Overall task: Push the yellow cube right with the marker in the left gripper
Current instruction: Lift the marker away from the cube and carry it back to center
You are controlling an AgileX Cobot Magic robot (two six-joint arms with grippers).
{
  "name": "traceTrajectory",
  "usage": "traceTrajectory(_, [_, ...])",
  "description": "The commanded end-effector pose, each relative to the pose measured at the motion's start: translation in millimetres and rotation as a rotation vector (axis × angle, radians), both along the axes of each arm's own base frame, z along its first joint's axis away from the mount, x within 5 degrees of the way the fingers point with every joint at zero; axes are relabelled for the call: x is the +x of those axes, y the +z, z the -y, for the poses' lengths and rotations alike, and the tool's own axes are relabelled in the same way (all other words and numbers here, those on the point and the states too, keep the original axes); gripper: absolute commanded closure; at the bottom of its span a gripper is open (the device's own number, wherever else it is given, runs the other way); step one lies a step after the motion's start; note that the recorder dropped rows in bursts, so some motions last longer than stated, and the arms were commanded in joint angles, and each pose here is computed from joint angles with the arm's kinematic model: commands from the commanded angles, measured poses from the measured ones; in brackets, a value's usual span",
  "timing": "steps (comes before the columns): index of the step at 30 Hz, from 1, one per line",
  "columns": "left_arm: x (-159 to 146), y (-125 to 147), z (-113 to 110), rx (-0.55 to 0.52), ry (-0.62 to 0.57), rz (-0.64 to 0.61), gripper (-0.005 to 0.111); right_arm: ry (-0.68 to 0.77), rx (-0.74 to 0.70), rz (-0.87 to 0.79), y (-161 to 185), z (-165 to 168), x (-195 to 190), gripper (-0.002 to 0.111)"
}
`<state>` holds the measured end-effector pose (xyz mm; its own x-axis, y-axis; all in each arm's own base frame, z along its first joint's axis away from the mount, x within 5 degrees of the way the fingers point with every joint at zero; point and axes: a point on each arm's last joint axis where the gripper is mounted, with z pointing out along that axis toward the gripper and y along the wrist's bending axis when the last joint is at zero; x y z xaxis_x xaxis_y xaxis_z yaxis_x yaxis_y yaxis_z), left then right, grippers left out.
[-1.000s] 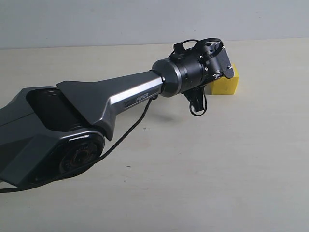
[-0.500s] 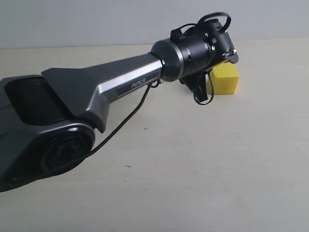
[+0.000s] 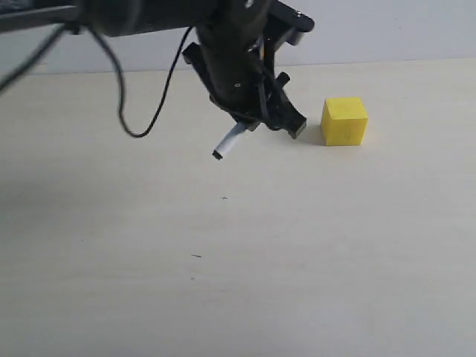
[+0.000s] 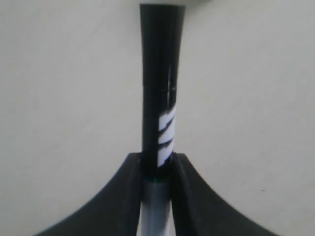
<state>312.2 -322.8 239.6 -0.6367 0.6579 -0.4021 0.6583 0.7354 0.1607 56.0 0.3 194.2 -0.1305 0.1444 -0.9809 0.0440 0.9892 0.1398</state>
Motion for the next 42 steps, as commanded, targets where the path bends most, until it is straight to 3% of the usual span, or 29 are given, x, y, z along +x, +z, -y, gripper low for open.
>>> traceTrajectory(1, [-50.5, 5.5, -44.6, -0.294, 0.113, 0.070, 0.107, -0.003, -0.008, 0.005, -0.8, 0.3, -0.2, 0.108])
traceTrajectory(6, [-92.8, -17.7, -84.4, -0.278, 0.024, 0.069, 0.107, -0.003, -0.008, 0.005, -0.8, 0.3, -0.2, 0.108])
traceTrajectory(8, [-96.5, -16.1, -87.5, -0.317, 0.087, 0.042, 0.107, -0.003, -0.008, 0.005, -0.8, 0.3, -0.2, 0.108])
traceTrajectory(12, [-91.2, -17.2, -81.5, -0.424, 0.291, -0.051, 0.107, -0.003, -0.008, 0.005, -0.8, 0.3, -0.2, 0.108])
traceTrajectory(18, [-66.3, -35.4, -60.6, -0.387, 0.443, -0.140, 0.107, -0.003, -0.008, 0.005, -0.8, 0.3, -0.2, 0.108])
traceTrajectory(23, [-51.5, -54.9, -47.4, -0.236, 0.404, -0.186, 0.107, -0.003, -0.008, 0.005, -0.8, 0.3, -0.2, 0.108])
traceTrajectory(25, [-44.9, -58.4, -42.9, -0.233, 0.409, -0.191, 0.107, -0.003, -0.008, 0.005, -0.8, 0.3, -0.2, 0.108])
traceTrajectory(28, [-32.3, -63.7, -41.8, -0.320, 0.594, -0.288, 0.107, -0.003, -0.008, 0.005, -0.8, 0.3, -0.2, 0.108])
traceTrajectory(30, [-22.5, -71.6, -46.4, -0.320, 0.674, -0.366, 0.107, -0.003, -0.008, 0.005, -0.8, 0.3, -0.2, 0.108])
traceTrajectory(35, [-8.2, -93.5, -59.4, -0.257, 0.739, -0.421, 0.107, -0.003, -0.008, 0.005, -0.8, 0.3, -0.2, 0.108])
traceTrajectory(42, [-1.7, -99.4, -52.2, -0.339, 0.735, -0.390, 0.107, -0.003, -0.008, 0.005, -0.8, 0.3, -0.2, 0.108])
